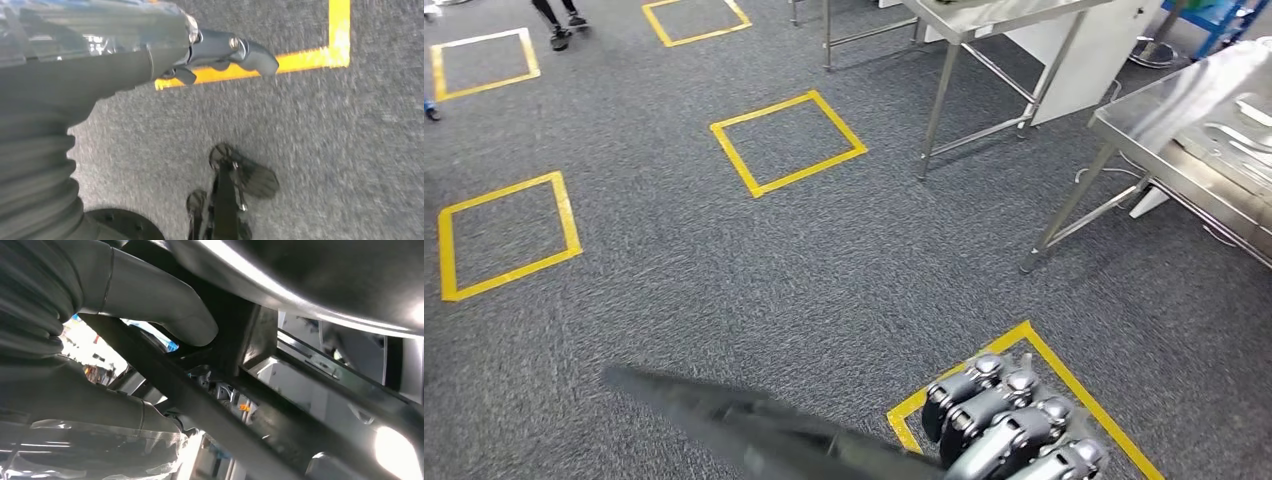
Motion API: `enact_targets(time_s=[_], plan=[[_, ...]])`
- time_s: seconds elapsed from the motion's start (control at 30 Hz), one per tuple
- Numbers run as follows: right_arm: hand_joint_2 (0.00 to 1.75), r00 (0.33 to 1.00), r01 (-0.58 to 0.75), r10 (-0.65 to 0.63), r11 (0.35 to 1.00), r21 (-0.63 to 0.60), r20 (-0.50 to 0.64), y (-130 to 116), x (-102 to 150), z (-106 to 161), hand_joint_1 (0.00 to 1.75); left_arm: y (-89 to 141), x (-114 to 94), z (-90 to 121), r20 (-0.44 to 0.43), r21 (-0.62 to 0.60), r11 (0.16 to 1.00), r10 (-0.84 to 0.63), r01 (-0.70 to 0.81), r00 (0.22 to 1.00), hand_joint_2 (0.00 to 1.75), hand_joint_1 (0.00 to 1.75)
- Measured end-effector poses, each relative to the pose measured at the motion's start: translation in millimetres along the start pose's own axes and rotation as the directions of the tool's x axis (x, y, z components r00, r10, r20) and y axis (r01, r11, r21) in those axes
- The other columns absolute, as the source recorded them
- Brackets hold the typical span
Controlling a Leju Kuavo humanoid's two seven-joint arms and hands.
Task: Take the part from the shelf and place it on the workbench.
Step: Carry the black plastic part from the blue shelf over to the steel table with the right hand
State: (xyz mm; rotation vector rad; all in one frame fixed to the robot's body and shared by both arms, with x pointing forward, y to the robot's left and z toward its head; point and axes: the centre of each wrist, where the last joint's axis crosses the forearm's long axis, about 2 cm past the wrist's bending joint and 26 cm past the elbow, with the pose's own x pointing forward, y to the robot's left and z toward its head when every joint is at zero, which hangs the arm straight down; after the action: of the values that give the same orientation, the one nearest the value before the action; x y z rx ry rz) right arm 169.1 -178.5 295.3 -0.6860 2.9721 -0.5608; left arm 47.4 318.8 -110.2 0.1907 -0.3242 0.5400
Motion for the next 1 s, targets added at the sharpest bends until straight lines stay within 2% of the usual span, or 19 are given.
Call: enact_targets(time_s=[0.17, 0.3, 0.6, 1.0], plan=[[1.75, 0.997, 0.076, -0.076, 0.997, 0.008, 0.030, 0.0, -4.0, -11.5, 1.75, -7.1, -3.9, 1.8, 0.004, 0.004, 0.999, 0.048, -0.048, 0.999, 1.75, 0.00], [1.75, 0.993, 0.104, -0.105, 0.994, 0.028, 0.046, -9.5, -10.2, -18.4, 1.75, -13.3, -2.2, 2.2, 0.037, -0.035, 0.999, 0.038, -0.037, 0.999, 1.75, 0.00], [1.75, 0.999, -0.031, 0.031, 0.999, 0.006, 0.010, -45.5, -23.7, -14.2, 1.75, -13.8, 2.0, 1.2, 0.071, -0.101, 0.993, -0.048, 0.055, 0.996, 1.75, 0.00], [1.75, 0.999, -0.015, 0.014, 1.000, -0.027, -0.042, -59.6, -39.8, -5.7, 1.75, -10.0, 4.8, 0.1, 0.065, -0.083, 0.996, -0.035, 0.040, 0.997, 1.75, 0.00]])
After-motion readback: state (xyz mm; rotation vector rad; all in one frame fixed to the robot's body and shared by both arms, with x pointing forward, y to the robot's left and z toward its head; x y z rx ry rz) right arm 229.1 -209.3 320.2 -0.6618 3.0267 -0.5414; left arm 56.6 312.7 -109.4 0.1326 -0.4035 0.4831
